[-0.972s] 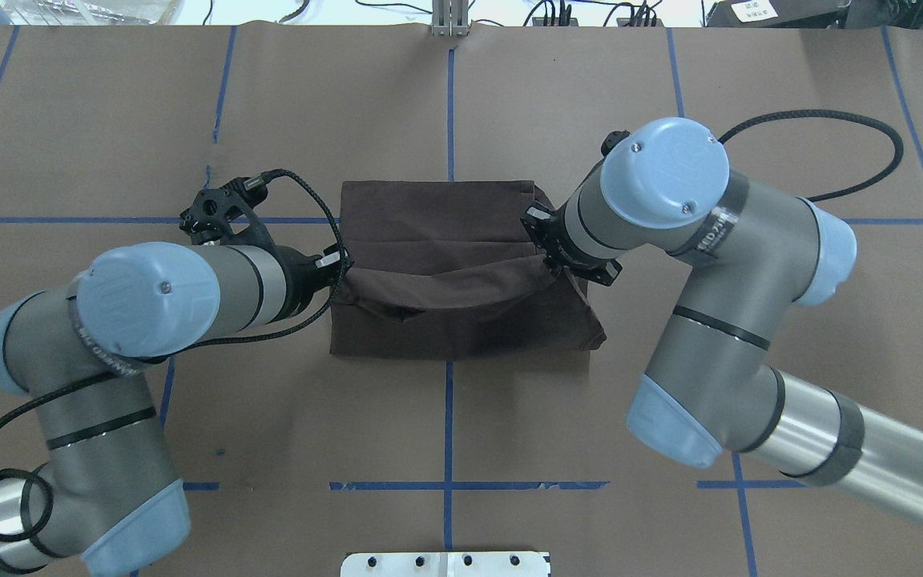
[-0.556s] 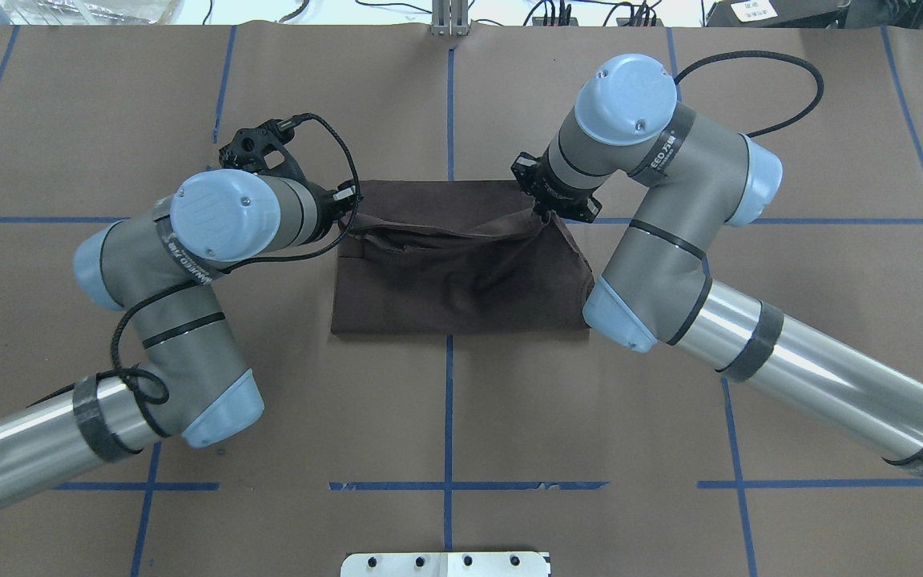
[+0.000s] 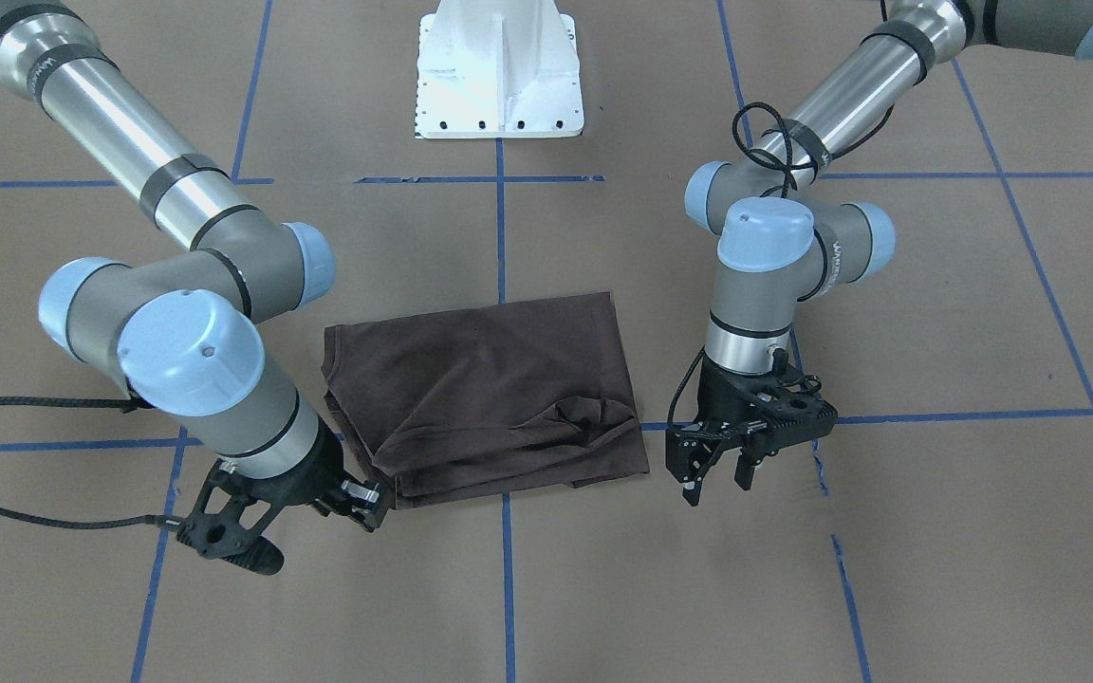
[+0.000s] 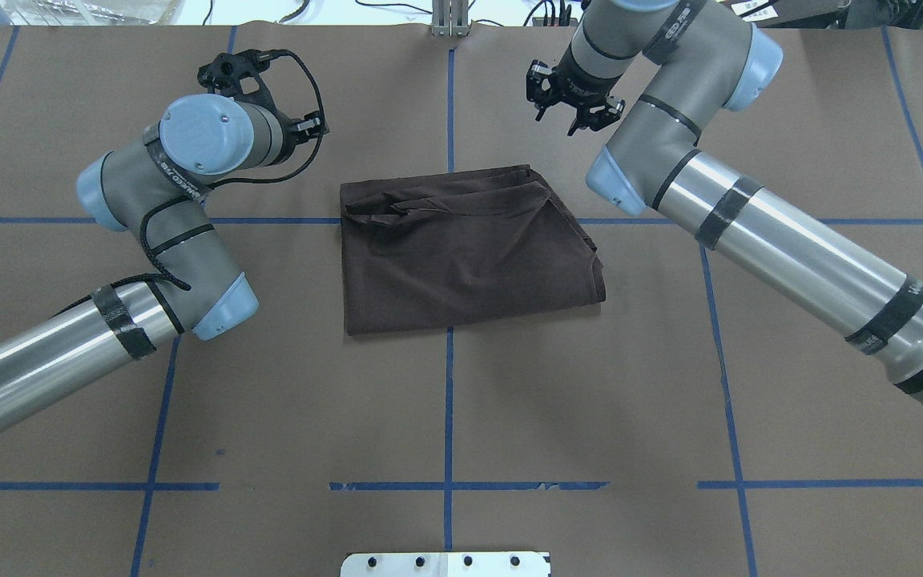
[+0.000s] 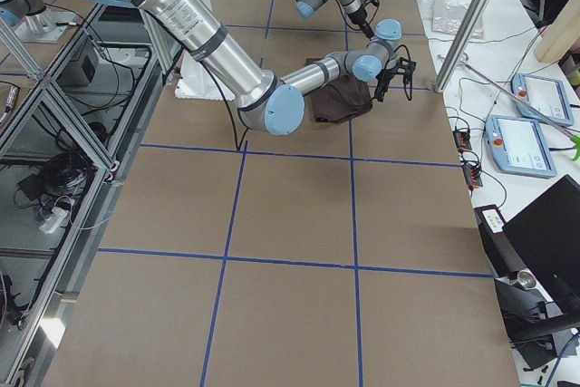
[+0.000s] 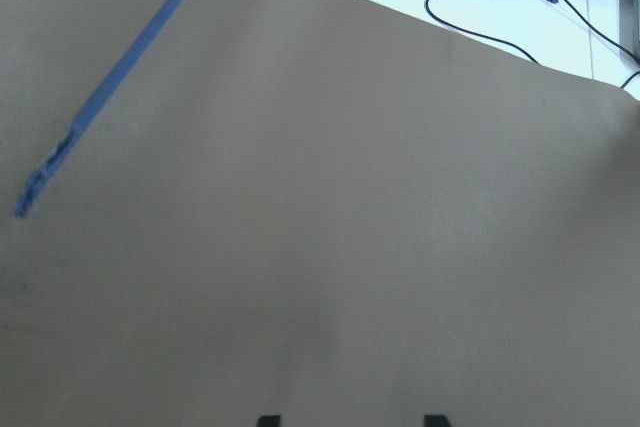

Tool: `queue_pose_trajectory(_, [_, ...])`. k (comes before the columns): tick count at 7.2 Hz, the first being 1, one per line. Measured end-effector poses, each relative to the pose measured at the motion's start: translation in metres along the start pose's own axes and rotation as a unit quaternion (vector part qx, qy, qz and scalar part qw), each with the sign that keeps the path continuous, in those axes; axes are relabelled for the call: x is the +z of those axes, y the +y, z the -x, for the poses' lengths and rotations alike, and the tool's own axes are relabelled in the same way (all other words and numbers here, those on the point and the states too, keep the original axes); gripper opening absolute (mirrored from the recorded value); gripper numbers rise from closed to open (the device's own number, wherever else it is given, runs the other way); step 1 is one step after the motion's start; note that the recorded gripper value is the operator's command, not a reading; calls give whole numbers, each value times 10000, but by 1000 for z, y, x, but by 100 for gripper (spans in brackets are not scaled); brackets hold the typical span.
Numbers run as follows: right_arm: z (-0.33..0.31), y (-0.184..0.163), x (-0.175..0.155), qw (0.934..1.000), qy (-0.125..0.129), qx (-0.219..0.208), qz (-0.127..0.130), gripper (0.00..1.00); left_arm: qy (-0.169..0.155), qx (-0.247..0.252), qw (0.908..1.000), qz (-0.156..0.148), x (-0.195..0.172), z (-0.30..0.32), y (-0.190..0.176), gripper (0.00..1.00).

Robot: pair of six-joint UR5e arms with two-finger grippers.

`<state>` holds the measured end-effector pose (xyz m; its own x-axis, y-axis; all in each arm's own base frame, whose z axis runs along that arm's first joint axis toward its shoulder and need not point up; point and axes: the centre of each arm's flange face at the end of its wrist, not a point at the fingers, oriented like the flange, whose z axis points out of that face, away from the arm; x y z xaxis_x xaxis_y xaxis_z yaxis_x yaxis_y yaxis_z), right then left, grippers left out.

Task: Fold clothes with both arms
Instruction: 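Release the shirt and raise both grippers away from it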

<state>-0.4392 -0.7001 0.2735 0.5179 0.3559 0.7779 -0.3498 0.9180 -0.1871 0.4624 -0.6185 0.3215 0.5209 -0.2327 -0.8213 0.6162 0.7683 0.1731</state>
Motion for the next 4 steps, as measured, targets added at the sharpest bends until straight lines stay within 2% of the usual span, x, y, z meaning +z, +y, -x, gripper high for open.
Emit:
queue_pose_trajectory(2, [-12, -5, -16, 9998, -128, -106, 67, 100, 343, 36, 9994, 22, -32, -3, 5, 100])
queue_pose_trajectory(3, [-26, 3, -23, 9997, -206, -105, 62, 100, 629, 13, 9977, 237, -52, -22, 30, 3])
queue_pose_trajectory(4, [-41, 9, -29, 9996, -255, -104, 51, 100, 793, -83, 9956, 489, -64, -42, 62, 0])
